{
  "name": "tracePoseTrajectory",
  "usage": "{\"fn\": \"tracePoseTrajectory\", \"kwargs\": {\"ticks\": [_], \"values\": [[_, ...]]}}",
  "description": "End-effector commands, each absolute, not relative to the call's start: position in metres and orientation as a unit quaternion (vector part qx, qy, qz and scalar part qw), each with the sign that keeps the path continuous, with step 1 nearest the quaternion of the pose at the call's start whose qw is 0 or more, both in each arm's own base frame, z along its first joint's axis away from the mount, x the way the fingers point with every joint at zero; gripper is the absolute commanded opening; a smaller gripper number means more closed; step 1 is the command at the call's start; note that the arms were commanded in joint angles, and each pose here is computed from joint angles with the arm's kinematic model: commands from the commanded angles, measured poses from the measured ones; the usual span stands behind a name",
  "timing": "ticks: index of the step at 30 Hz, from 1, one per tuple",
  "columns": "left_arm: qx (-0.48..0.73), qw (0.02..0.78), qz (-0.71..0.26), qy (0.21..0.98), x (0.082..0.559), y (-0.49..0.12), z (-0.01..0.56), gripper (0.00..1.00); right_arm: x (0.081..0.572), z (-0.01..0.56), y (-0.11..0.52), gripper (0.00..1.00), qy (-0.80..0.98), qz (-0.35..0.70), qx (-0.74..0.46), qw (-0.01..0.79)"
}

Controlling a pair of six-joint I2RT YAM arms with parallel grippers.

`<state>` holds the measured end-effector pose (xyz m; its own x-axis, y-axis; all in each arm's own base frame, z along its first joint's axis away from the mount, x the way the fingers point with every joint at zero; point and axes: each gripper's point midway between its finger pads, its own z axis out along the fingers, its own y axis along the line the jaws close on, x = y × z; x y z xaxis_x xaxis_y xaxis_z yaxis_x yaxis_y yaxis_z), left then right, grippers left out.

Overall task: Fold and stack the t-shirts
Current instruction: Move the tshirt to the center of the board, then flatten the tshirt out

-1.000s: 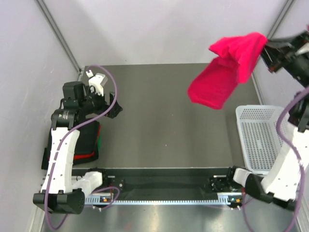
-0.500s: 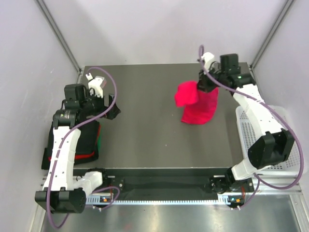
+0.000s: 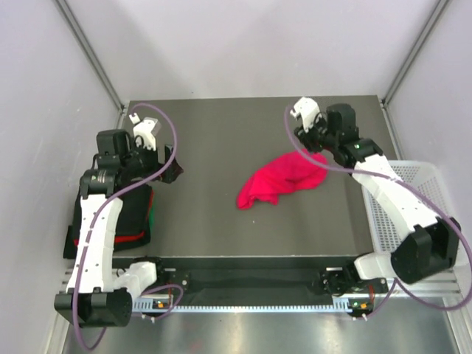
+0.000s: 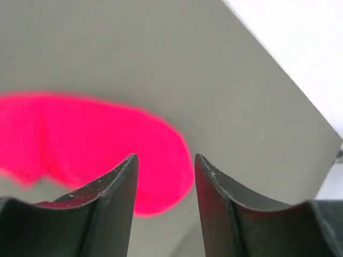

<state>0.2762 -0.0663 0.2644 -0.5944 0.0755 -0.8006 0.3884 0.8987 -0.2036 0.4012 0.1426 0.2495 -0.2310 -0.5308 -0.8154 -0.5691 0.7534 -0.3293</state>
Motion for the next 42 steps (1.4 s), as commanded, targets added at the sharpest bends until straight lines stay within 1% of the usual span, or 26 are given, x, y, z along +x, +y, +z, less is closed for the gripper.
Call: {"fn": "tracePoseTrajectory", "kwargs": {"ticks": [1,3,4,5,6,7,8,11,16,21,25,27,28,30,31,33,35,37,38,39,40,41,42], "values": [[0.153,0.46,-0.188,0.854,0.27,-0.07,0.276,0.93,0.351,0.247,0.163,0.46,0.723,0.035,-0.488,0.488],[0.15,0.463,-0.181,0.854,0.272,-0.067,0.274,0.92,0.322,0.198,0.173,0.41,0.724,0.048,-0.541,0.426],[0.148,0.462,-0.175,0.857,0.272,-0.064,0.271,0.92,0.317,0.184,0.173,0.4,0.724,0.043,-0.55,0.415],[0.148,0.462,-0.172,0.857,0.272,-0.064,0.27,0.91,0.305,0.155,0.168,0.38,0.729,0.043,-0.561,0.389],[0.147,0.459,-0.172,0.859,0.271,-0.063,0.268,0.91,0.3,0.145,0.169,0.38,0.72,0.038,-0.577,0.384],[0.149,0.457,-0.174,0.86,0.271,-0.064,0.267,0.91,0.303,0.138,0.167,0.37,0.716,0.023,-0.58,0.387],[0.15,0.455,-0.177,0.86,0.27,-0.065,0.267,0.91,0.296,0.117,0.163,0.36,0.72,0.021,-0.588,0.367],[0.154,0.455,-0.183,0.858,0.268,-0.067,0.269,0.9,0.302,0.091,0.158,0.33,0.73,0.004,-0.591,0.343],[0.153,0.453,-0.186,0.858,0.268,-0.068,0.268,0.9,0.325,0.077,0.153,0.33,0.734,-0.04,-0.584,0.344],[0.151,0.451,-0.185,0.86,0.268,-0.066,0.263,0.9,0.339,0.065,0.156,0.35,0.742,-0.049,-0.582,0.33],[0.149,0.453,-0.189,0.859,0.267,-0.067,0.264,0.9,0.345,0.051,0.152,0.34,0.751,-0.064,-0.579,0.31],[0.147,0.454,-0.188,0.859,0.266,-0.066,0.265,0.9,0.345,0.045,0.151,0.29,0.755,-0.061,-0.582,0.297],[0.146,0.453,-0.189,0.859,0.266,-0.066,0.265,0.9,0.345,0.045,0.151,0.15,0.755,-0.062,-0.582,0.295],[0.148,0.454,-0.189,0.858,0.265,-0.066,0.265,0.9,0.344,0.052,0.151,0.05,0.757,-0.062,-0.581,0.292],[0.146,0.454,-0.187,0.859,0.265,-0.065,0.265,0.9,0.349,0.065,0.154,0.0,0.755,-0.063,-0.577,0.305],[0.148,0.456,-0.188,0.857,0.265,-0.066,0.267,0.9,0.349,0.101,0.156,0.0,0.746,-0.063,-0.569,0.341],[0.147,0.457,-0.189,0.857,0.265,-0.066,0.267,0.9,0.353,0.157,0.161,0.0,0.724,-0.069,-0.557,0.401],[0.145,0.458,-0.19,0.856,0.267,-0.066,0.268,0.9,0.346,0.192,0.165,0.0,0.706,-0.067,-0.558,0.43],[0.145,0.457,-0.193,0.856,0.267,-0.067,0.267,0.9,0.343,0.231,0.166,0.0,0.687,-0.071,-0.551,0.468],[0.145,0.458,-0.193,0.856,0.267,-0.067,0.267,0.9,0.335,0.245,0.168,0.0,0.676,-0.07,-0.561,0.472],[0.143,0.46,-0.194,0.855,0.268,-0.067,0.268,0.9,0.329,0.259,0.174,0.0,0.666,-0.051,-0.568,0.481],[0.142,0.46,-0.195,0.855,0.268,-0.067,0.268,0.9,0.33,0.296,0.176,0.0,0.658,-0.043,-0.552,0.51],[0.142,0.459,-0.197,0.854,0.268,-0.068,0.268,0.9,0.324,0.308,0.18,0.0,0.651,-0.02,-0.555,0.518]]}}
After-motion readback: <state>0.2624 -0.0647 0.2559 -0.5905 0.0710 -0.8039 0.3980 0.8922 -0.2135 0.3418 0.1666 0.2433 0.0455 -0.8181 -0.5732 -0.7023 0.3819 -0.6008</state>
